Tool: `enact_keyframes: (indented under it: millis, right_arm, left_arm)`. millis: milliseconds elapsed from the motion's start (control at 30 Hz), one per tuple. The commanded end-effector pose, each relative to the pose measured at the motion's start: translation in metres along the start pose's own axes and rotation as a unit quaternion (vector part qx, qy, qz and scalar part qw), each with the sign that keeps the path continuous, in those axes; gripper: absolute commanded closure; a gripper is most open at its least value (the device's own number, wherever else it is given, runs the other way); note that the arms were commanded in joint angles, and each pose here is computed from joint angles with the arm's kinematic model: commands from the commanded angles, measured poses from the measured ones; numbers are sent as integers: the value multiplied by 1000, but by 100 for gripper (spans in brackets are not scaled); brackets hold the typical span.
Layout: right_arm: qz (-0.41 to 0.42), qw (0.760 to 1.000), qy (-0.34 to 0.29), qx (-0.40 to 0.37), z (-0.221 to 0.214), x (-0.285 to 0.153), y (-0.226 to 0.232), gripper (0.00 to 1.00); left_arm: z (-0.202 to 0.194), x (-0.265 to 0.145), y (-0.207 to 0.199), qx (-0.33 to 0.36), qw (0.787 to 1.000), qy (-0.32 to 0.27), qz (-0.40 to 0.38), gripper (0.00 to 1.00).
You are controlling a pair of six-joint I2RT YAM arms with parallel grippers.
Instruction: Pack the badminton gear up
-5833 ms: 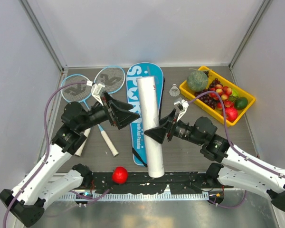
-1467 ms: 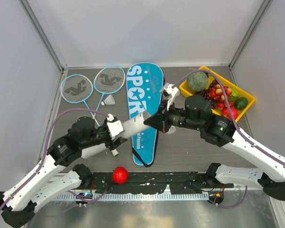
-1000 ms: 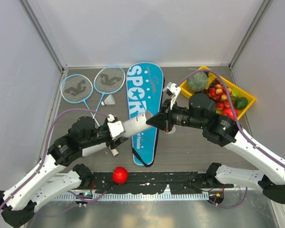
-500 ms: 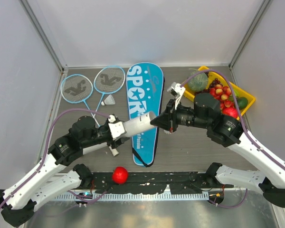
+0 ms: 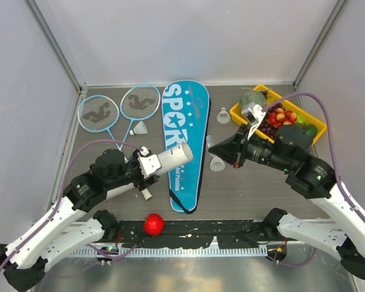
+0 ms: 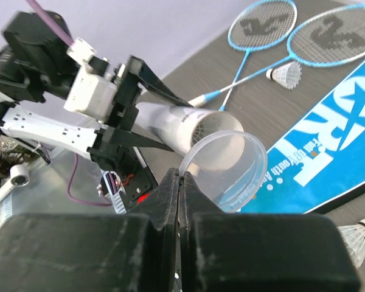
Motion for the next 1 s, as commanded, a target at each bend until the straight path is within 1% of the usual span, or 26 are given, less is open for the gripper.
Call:
enact_keyframes:
  millis: [0, 67, 133, 233, 333, 367, 400, 433, 467, 533, 600, 700, 833, 900, 933, 967]
  right_arm:
    - [-10, 999, -51, -16, 24, -14, 3, 95]
    - [-16, 999, -48, -15, 22, -13, 1, 95]
    - [-47, 998, -49, -9, 19, -14, -5, 95]
    - [-128, 990, -52, 14, 10, -16, -21, 95]
    - [-221, 974, -33, 36, -11, -17, -42, 95]
    - [-238, 970, -26, 45, -17, -18, -46, 95]
    - [-281, 958, -15, 51, -28, -20, -55, 95]
    - [-303, 951, 2, 60, -38, -20, -60, 95]
    - [-348, 935, 15, 65, -50, -22, -71, 95]
    - [-412, 906, 59, 71, -78, -25, -87, 95]
    - [-454, 882, 97, 78, -104, -24, -102, 95]
    - [-482, 856, 157, 105, -147, -20, -121, 95]
    - [-487, 838, 207, 138, -193, -11, -141, 94]
    - [-496, 826, 222, 152, -211, -11, -152, 88]
    - [-496, 825, 223, 154, -216, -8, -155, 82]
    - [-498, 819, 235, 160, -226, -8, -158, 77]
  left_arm:
    - [-1, -5, 5, 8, 1000, 3, 26, 66]
    - [0, -5, 5, 9, 1000, 0, 26, 66]
    - [1, -5, 5, 8, 1000, -2, 26, 66]
    - [6, -8, 4, 8, 1000, -12, 19, 66]
    - [14, -13, 0, 11, 999, -33, 7, 66]
    - [17, -16, -1, 12, 999, -43, 5, 66]
    - [19, -18, -2, 12, 999, -52, 4, 66]
    - [22, -20, -2, 12, 998, -64, 5, 66]
    - [23, -24, -3, 12, 997, -75, 6, 66]
    - [26, -28, -3, 11, 995, -102, 13, 66]
    - [27, -32, -3, 13, 991, -128, 21, 66]
    - [26, -36, 0, 16, 984, -170, 44, 64]
    - [24, -43, -1, 22, 978, -202, 54, 65]
    - [24, -46, -1, 26, 975, -212, 56, 65]
    - [24, -46, -2, 28, 975, -216, 54, 66]
    - [24, -47, -2, 28, 974, -220, 54, 66]
Point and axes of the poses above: each gripper's point midway between its finger pads, its own x axis out along the fingers, its own y axis along the line the jaws close on, z = x × y, the point moved 7 cm from there along -x, back along the fingers, and after that the axes turned 15 degrees about -x, right-handed, at the moved point
